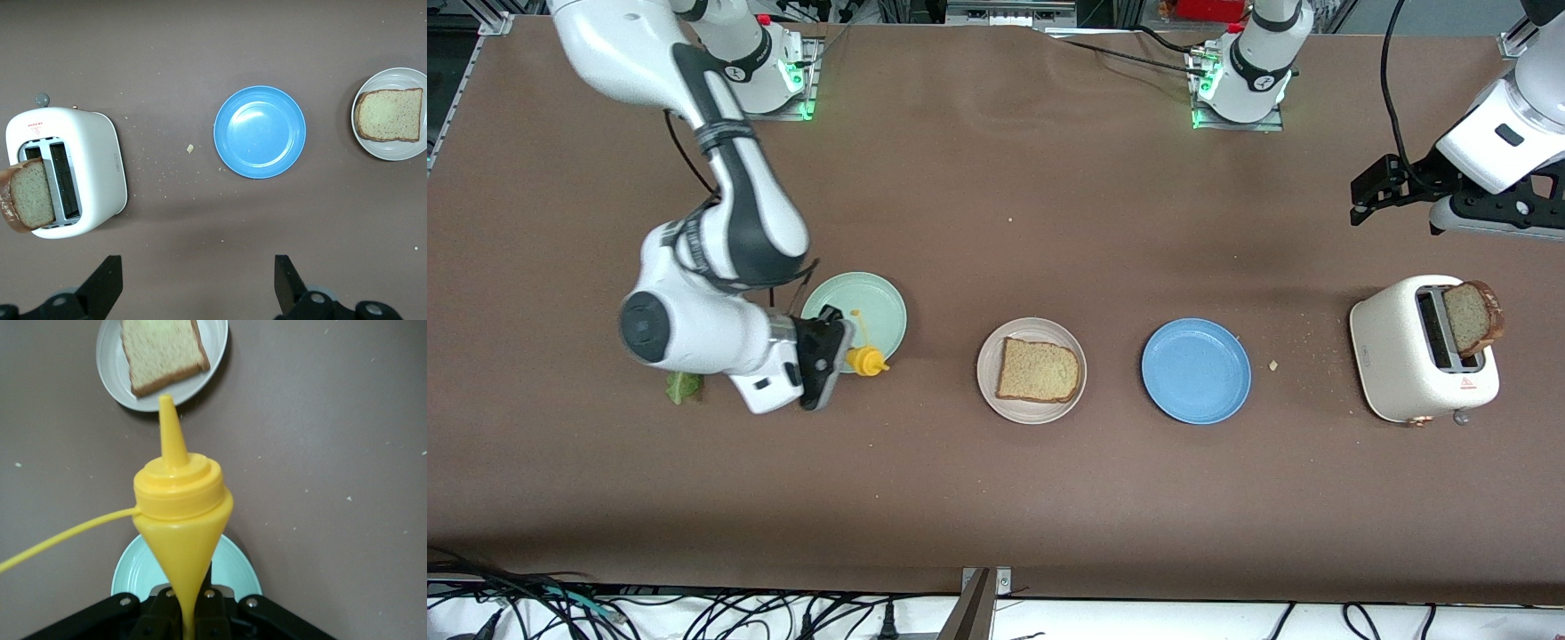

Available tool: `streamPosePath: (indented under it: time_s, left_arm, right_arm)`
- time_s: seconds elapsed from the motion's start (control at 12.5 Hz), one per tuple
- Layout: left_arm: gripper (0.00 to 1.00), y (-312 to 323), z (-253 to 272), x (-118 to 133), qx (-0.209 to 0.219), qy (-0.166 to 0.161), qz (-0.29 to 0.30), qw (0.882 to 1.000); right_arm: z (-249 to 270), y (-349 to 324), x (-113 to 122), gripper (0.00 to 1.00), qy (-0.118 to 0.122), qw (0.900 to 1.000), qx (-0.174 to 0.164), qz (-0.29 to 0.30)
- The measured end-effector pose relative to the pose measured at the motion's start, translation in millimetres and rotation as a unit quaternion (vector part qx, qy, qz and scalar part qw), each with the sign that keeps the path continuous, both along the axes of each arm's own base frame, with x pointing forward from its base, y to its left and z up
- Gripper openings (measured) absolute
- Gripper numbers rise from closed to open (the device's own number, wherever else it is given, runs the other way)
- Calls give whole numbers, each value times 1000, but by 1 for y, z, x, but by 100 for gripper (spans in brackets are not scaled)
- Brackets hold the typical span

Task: Make sandwich in beige plate with both arms
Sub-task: 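Carry the yellow bottle over the bread on the beige plate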

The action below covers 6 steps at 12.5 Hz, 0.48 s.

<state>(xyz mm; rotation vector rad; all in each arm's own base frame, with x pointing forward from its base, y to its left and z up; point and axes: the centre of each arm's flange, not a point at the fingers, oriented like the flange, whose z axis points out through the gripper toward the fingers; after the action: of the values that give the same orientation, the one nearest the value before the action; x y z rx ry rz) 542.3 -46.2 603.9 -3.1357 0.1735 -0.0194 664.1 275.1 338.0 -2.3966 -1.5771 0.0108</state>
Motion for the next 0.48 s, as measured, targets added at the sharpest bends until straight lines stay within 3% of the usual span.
streamPosePath:
  time_s: [0.16, 0.48]
  left_arm:
    - [100, 0, 0, 0, 0, 0, 0, 1000]
    - [100, 0, 0, 0, 0, 0, 0, 1000]
  right_arm:
    - [3, 50, -22, 4, -20, 998, -61, 14]
    - [-2, 125, -64, 4, -64, 985, -148, 54]
